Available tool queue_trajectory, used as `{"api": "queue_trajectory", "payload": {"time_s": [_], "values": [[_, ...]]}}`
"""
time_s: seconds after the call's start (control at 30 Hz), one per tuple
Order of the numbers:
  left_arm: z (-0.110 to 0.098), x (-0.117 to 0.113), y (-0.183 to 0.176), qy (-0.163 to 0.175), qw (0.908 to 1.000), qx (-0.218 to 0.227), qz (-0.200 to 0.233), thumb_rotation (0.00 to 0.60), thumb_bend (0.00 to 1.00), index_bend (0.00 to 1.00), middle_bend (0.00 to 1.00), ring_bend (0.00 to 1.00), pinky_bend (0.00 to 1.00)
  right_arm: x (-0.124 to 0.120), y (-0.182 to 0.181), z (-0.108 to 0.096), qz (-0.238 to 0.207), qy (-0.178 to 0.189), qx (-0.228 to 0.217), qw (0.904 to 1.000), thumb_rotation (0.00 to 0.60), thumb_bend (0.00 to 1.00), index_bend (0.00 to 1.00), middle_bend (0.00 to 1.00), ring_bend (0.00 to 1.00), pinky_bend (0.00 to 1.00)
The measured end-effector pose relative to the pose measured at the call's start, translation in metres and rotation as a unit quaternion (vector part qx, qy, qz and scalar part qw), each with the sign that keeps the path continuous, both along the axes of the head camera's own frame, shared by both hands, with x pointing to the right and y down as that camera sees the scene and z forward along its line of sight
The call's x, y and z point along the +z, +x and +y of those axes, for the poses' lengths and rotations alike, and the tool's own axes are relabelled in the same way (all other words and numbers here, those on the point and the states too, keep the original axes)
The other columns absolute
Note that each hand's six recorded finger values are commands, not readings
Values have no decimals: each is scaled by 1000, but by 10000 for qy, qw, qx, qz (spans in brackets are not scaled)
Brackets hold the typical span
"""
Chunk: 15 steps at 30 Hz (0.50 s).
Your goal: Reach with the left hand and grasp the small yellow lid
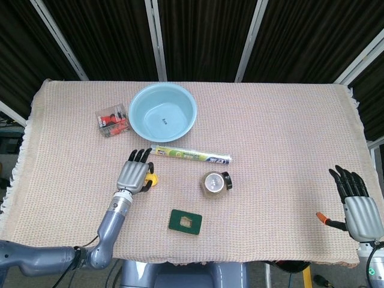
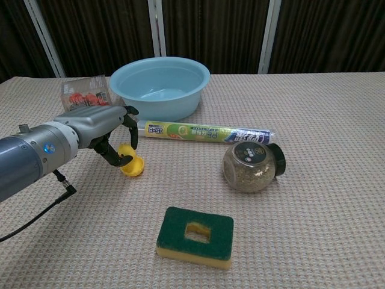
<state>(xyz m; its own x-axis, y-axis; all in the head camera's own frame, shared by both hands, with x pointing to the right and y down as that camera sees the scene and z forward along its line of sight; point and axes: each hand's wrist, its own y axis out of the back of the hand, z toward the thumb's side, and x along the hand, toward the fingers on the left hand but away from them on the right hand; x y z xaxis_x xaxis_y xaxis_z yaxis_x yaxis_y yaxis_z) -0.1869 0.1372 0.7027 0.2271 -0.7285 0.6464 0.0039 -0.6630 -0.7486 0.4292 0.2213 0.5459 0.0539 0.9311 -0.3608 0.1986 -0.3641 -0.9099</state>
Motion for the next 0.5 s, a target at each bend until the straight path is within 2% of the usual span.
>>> {"api": "queue_trajectory", "payload": {"time_s": [0.3, 0.5], "values": [[2, 15, 0, -58, 9997, -61, -223, 600, 477, 449, 0, 0, 0, -1, 0, 0, -26, 14, 3, 10000, 600, 45, 14, 0, 0, 31], [5, 19, 7, -123, 9998, -101, -109, 600, 474, 441, 0, 0, 0, -1, -1, -1, -29, 25, -1, 10000, 600, 45, 14, 0, 0, 31]]}}
